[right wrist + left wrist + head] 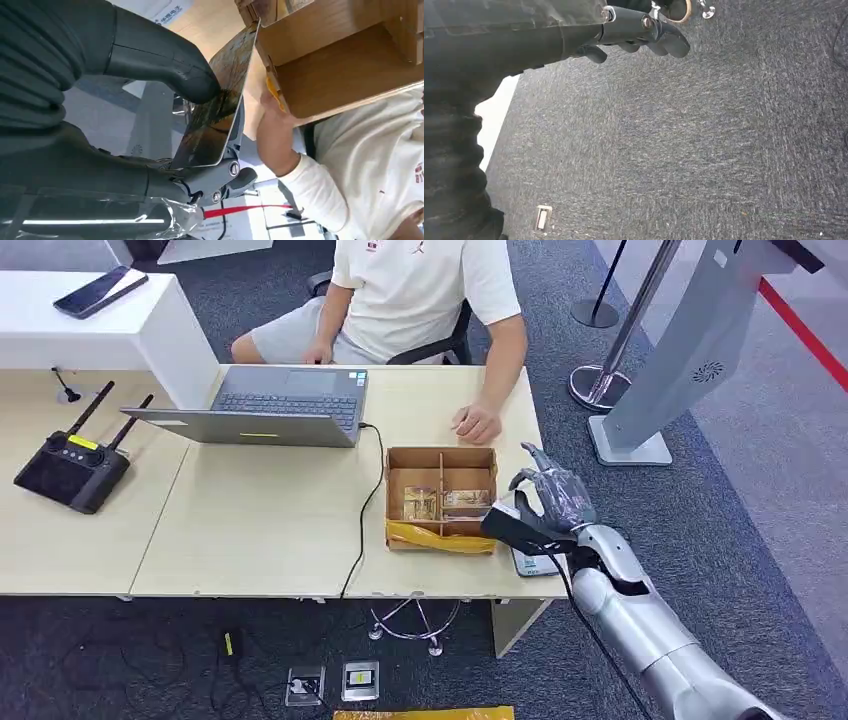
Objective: Pass the card to the sensor for recognition and then transmit it.
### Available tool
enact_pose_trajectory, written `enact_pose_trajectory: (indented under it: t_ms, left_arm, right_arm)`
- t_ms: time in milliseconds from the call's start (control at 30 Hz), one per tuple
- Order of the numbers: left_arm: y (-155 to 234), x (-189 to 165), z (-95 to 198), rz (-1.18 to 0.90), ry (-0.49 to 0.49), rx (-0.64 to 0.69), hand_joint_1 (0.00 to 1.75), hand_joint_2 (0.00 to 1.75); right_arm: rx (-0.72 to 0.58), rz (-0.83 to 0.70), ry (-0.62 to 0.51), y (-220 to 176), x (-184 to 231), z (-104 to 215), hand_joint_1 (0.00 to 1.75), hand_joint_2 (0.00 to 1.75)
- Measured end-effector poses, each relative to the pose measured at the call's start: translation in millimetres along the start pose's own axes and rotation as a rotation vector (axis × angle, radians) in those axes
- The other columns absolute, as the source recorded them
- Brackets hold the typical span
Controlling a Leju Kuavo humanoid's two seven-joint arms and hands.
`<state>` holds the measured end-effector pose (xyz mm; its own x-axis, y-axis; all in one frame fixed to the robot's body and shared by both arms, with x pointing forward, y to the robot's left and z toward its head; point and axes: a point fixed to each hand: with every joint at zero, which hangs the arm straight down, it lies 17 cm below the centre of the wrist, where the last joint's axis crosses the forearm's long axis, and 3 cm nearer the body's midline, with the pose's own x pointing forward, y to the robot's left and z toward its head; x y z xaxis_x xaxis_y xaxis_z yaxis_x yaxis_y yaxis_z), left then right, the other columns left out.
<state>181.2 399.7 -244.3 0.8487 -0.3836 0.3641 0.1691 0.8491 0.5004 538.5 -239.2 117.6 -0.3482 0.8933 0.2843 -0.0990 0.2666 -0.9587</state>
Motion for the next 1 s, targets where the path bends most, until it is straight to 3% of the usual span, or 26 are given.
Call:
enact_pose_trajectory:
  t_ms: [1000]
  left_arm:
    - [-0.2, -2.4, 0.1, 0.011, 0.015, -0.001, 0.00, 1.75]
  right_arm:
    - [0.035, -0.044, 0.072, 25.9, -27.3, 17.6, 1.75, 1.75]
